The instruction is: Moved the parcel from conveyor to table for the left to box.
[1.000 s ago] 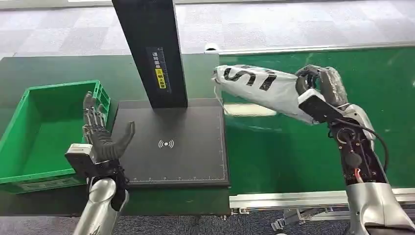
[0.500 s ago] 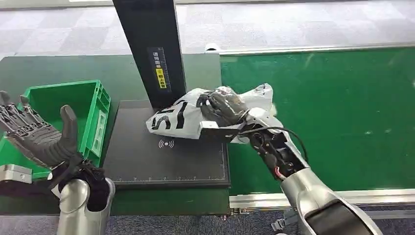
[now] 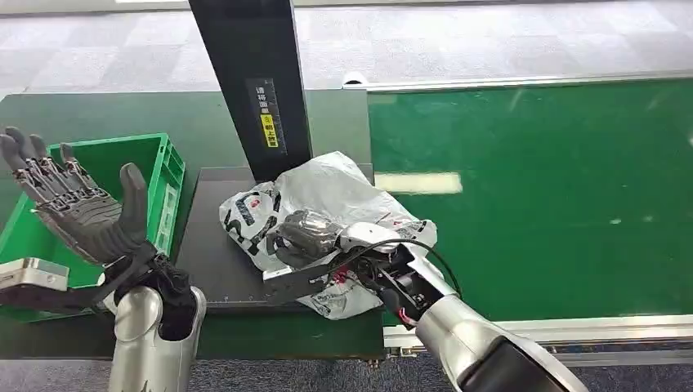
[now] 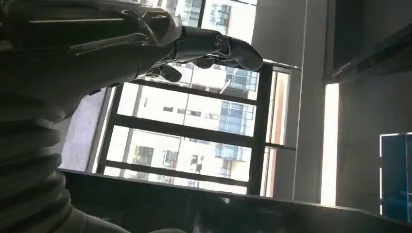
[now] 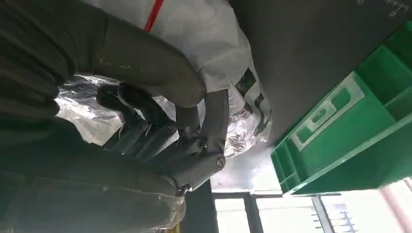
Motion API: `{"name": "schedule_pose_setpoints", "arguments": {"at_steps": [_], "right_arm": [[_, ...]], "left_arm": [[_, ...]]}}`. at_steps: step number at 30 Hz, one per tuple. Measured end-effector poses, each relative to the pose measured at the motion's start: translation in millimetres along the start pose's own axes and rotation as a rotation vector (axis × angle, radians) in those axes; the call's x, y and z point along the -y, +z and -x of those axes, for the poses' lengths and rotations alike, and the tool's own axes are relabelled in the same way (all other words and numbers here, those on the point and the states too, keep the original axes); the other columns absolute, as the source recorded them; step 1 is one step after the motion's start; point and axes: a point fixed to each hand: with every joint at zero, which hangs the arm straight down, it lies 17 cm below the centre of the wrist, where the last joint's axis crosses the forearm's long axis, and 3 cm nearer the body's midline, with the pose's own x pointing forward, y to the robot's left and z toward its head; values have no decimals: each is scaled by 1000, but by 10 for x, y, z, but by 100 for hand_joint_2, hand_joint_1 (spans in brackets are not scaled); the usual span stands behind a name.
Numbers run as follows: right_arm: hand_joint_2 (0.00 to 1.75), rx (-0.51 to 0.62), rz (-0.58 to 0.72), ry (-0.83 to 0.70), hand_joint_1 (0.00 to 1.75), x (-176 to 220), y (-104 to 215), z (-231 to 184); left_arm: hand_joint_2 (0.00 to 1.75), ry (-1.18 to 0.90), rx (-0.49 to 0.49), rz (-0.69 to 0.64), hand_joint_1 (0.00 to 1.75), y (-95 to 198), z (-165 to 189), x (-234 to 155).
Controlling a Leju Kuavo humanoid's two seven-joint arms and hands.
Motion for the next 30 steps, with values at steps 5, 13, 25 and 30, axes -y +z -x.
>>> {"name": "schedule_pose_setpoints", "arguments": {"at_steps": [5, 13, 25, 30], "right_arm": [[175, -44, 29, -66, 0, 11, 16, 90], [175, -40, 261, -337, 0, 494, 142, 249], [175, 66, 586, -709, 0, 1204, 505, 451], [175, 83, 751, -784, 0, 1501, 778, 623]], "left_arm": [[175, 51, -34, 22, 0, 50, 81, 62], [175, 52, -52, 34, 0, 106, 133, 70], [175, 73, -93, 78, 0, 201, 274, 123], [175, 96, -156, 165, 0, 391, 480, 257]]}}
